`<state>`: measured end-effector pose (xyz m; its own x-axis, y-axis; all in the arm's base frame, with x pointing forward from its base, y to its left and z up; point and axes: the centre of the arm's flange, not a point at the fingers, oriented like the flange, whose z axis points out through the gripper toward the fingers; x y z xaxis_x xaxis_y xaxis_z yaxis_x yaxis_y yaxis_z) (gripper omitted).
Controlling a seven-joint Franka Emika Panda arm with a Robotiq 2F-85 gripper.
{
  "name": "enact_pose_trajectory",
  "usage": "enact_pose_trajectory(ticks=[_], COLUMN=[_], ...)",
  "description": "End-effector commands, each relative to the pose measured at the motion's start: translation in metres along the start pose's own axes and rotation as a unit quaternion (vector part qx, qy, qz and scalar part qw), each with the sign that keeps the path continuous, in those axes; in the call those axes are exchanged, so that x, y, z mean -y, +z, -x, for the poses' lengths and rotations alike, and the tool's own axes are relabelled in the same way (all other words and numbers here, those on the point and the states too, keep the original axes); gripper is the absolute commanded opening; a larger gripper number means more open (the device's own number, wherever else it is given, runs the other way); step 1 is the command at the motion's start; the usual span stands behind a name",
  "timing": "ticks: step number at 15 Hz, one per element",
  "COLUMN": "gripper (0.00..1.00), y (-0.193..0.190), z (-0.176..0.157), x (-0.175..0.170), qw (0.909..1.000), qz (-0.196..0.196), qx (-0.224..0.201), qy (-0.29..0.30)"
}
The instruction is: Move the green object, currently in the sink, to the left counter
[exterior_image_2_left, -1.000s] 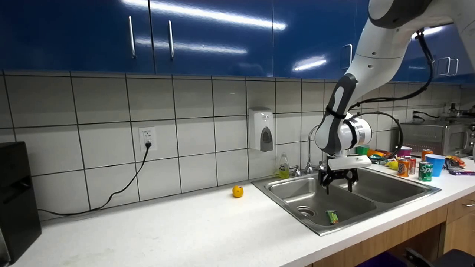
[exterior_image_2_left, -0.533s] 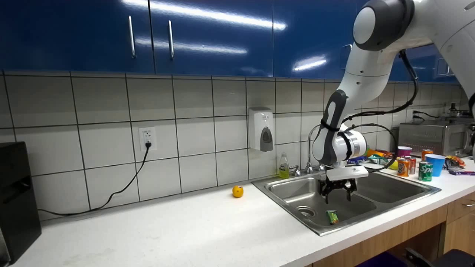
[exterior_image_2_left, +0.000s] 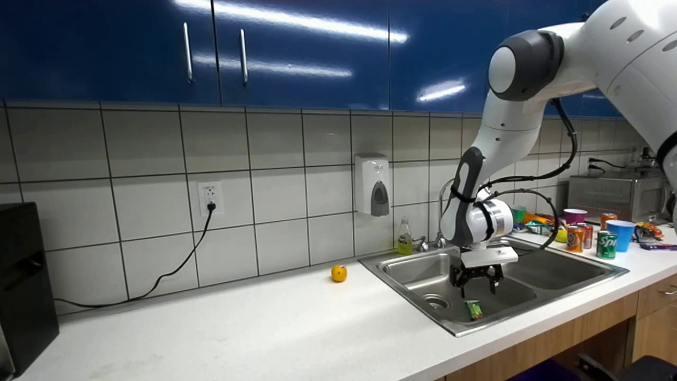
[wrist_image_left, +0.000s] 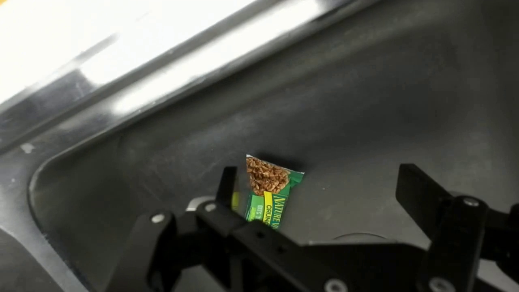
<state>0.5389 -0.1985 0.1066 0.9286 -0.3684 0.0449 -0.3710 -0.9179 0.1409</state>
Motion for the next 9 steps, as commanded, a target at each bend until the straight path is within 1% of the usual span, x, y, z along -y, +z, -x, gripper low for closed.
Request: enact_pose_trajectory(ticks=[1,3,4,6,9], gripper=[1.0,1.0,1.0,1.0,1.0], y=[0.021,0.03,0.02,0.027,0.029], z=[-0.022,-0.027,-0.012,-0.016,-0.018], x=[-0.005,-0.007,-0.001,-0.002,-0.002], qw=[1.0,1.0,1.0,1.0,1.0], qz=[-0.003,0.0,0.004,0.006,0.007], qx=[-0.004,-0.005,0.001,0.001,0.0], qy=[-0.003,-0.003,0.002,0.002,0.002])
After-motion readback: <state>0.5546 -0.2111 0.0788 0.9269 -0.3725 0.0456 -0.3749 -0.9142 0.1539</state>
